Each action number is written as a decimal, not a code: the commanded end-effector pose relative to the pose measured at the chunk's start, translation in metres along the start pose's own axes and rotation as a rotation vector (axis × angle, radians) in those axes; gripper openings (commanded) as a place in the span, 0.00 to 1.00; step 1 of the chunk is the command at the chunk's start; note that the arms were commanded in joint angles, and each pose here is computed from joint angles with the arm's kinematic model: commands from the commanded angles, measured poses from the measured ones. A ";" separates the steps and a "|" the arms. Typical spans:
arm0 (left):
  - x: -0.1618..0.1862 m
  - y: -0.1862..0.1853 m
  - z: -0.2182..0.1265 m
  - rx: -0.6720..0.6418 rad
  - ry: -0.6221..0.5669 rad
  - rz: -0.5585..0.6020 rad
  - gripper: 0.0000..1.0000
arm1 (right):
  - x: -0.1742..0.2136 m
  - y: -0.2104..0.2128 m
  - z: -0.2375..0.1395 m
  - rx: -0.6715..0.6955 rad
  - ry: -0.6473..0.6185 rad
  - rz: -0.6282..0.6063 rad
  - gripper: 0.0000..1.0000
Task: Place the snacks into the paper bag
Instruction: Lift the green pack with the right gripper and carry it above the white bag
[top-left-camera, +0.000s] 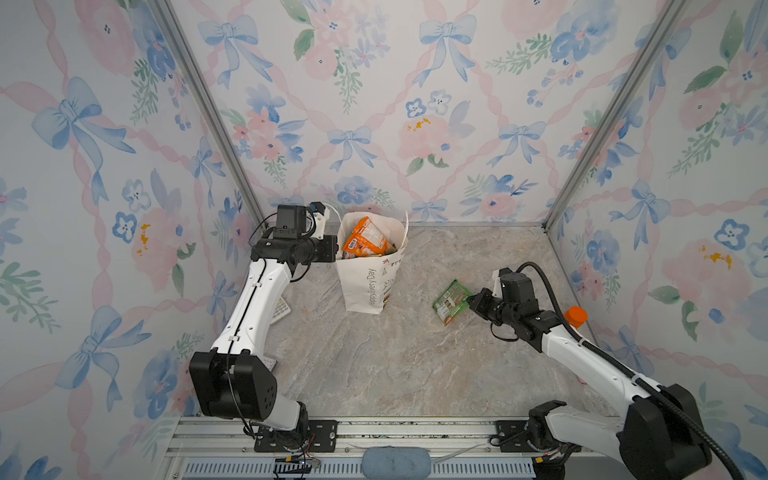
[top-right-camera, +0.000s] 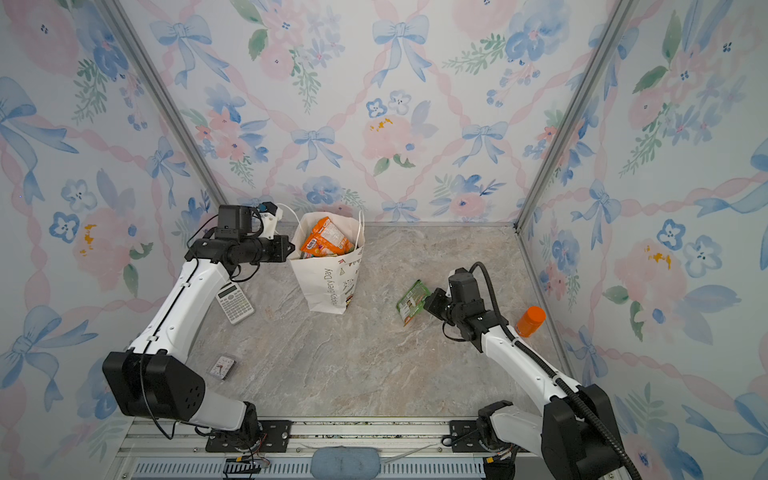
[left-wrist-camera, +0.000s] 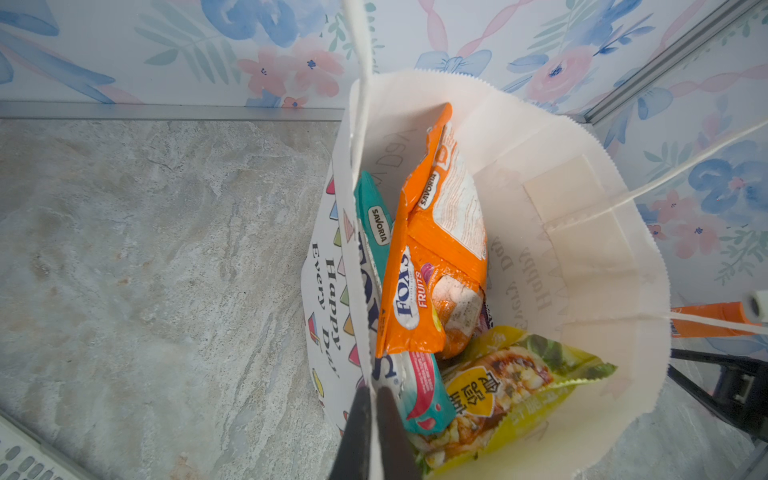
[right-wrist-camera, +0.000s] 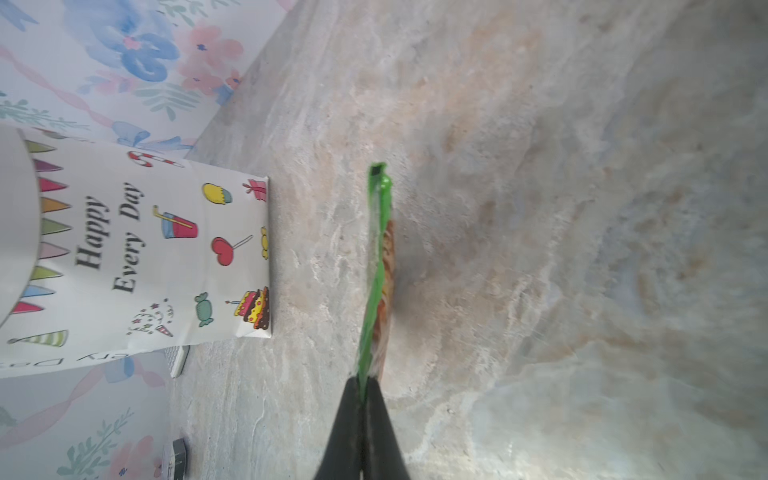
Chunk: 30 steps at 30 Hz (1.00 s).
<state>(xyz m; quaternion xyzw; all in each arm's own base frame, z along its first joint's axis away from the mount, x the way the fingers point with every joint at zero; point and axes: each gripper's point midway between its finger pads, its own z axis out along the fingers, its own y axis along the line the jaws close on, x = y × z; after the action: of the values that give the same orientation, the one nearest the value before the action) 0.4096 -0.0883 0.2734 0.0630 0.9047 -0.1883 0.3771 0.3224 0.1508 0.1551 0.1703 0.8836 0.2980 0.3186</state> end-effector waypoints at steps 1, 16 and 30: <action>-0.014 -0.011 -0.009 0.032 -0.069 0.018 0.00 | -0.004 0.017 -0.015 0.022 0.004 -0.114 0.00; -0.014 -0.012 -0.009 0.034 -0.066 0.019 0.00 | -0.004 0.141 -0.038 -0.183 0.012 -0.344 0.00; -0.013 -0.012 -0.007 0.034 -0.063 0.018 0.00 | -0.009 0.251 -0.071 -0.465 -0.064 -0.368 0.00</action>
<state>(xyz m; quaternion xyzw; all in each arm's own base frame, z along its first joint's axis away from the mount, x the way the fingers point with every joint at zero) 0.4096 -0.0895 0.2736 0.0644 0.9043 -0.1887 0.3775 0.3081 0.2959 0.3220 -0.0557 0.8317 0.3885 0.3927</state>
